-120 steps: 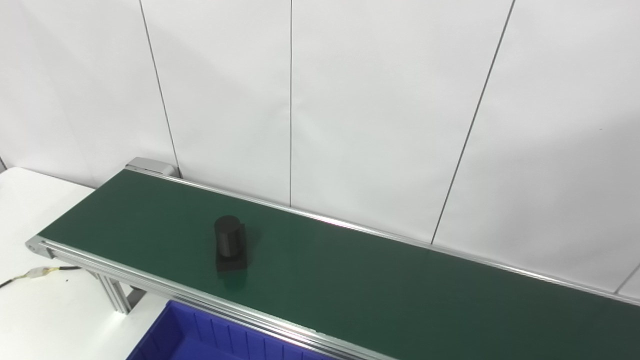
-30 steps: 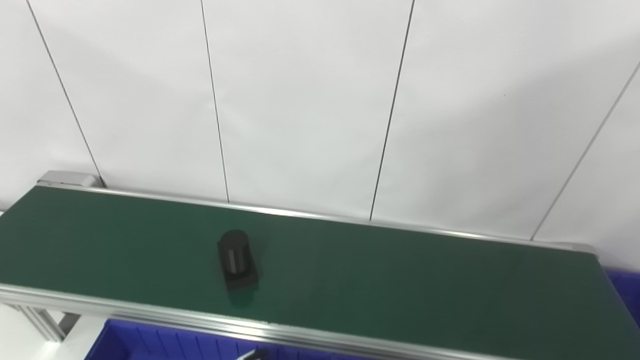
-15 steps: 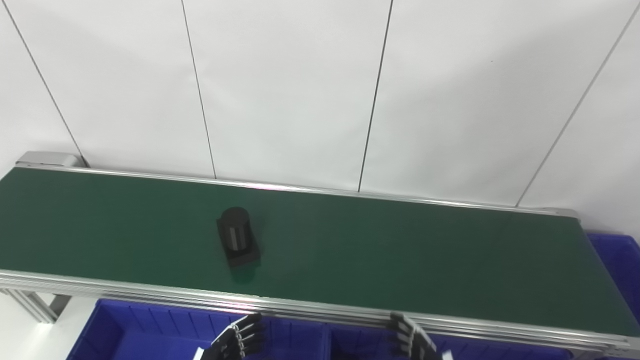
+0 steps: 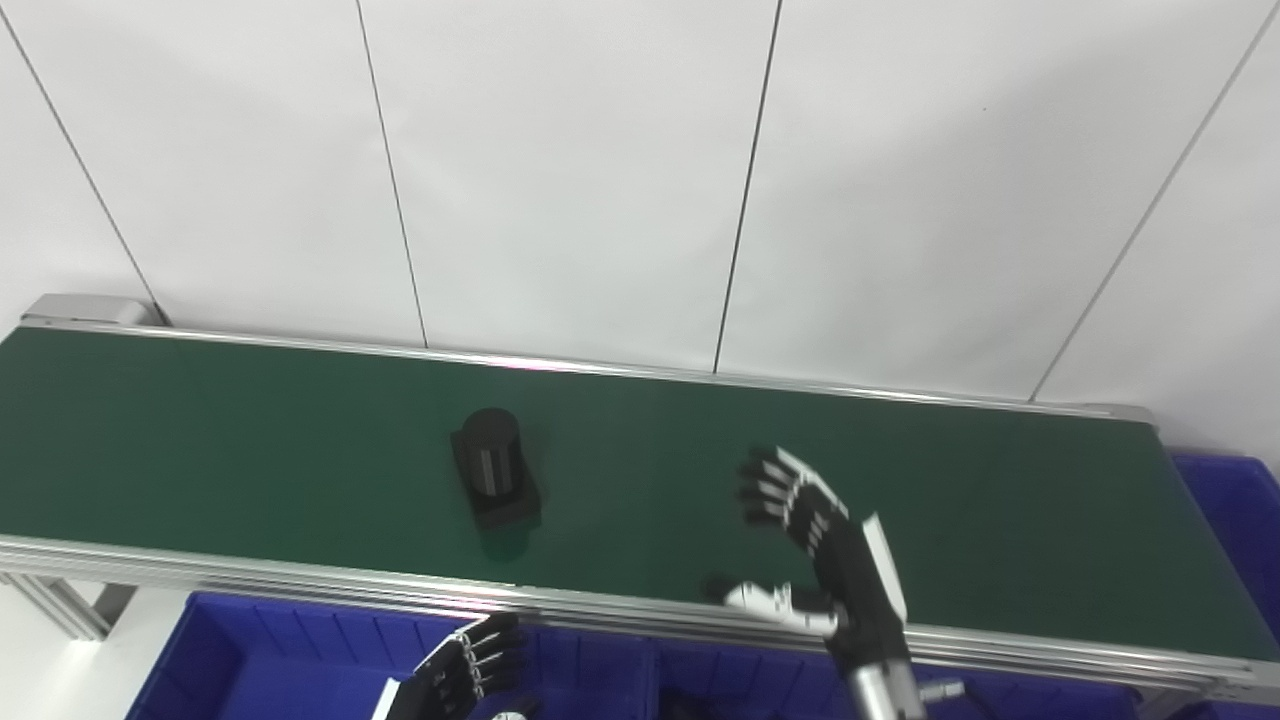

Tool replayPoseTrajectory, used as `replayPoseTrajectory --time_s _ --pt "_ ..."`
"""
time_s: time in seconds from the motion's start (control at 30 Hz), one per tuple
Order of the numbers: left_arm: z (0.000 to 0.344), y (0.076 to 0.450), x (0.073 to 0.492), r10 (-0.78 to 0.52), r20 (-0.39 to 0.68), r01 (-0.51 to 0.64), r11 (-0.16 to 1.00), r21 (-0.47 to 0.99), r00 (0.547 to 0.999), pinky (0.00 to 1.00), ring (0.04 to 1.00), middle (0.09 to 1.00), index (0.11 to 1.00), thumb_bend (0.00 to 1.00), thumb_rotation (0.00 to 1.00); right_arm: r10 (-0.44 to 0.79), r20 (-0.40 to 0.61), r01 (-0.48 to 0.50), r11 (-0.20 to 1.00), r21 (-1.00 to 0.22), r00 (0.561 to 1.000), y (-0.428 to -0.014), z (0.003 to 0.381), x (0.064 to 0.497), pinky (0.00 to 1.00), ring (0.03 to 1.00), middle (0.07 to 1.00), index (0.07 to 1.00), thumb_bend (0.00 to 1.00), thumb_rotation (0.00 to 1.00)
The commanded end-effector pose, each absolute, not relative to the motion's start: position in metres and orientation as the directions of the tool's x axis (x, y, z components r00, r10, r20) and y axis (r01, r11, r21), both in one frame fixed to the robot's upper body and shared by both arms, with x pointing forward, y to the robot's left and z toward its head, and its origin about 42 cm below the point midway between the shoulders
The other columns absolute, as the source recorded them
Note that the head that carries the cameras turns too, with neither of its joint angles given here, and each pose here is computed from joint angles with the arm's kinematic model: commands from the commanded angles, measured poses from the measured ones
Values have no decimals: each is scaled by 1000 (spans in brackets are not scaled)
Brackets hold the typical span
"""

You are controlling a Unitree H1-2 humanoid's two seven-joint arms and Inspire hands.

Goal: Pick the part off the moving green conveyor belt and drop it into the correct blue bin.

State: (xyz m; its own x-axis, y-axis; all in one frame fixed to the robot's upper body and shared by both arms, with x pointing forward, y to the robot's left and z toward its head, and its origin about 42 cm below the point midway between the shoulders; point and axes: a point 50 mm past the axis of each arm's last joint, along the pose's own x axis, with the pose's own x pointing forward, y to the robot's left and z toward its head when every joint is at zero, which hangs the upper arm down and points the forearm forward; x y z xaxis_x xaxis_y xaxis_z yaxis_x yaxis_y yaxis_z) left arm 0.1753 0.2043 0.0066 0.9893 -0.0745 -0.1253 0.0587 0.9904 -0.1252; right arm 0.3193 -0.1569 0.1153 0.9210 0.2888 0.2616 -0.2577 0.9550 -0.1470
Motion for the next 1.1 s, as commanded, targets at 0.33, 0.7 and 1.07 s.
replayPoseTrajectory --time_s 0.33,0.7,1.07 --pt "12 204 182 -66 -74 57 992 -111 995 688 702 740 761 572 0 407 251 -342 902 -265 878 -117 161 400 706 766 816 923 782 93" --pt "12 203 180 -61 -72 53 992 -110 996 670 689 723 751 583 0 475 182 -398 853 -339 861 -82 157 429 818 862 878 930 813 159" --pt "14 200 181 -66 -63 59 992 -111 996 660 679 713 750 584 0 538 126 -454 797 -399 833 -60 145 445 821 951 975 1000 888 325"
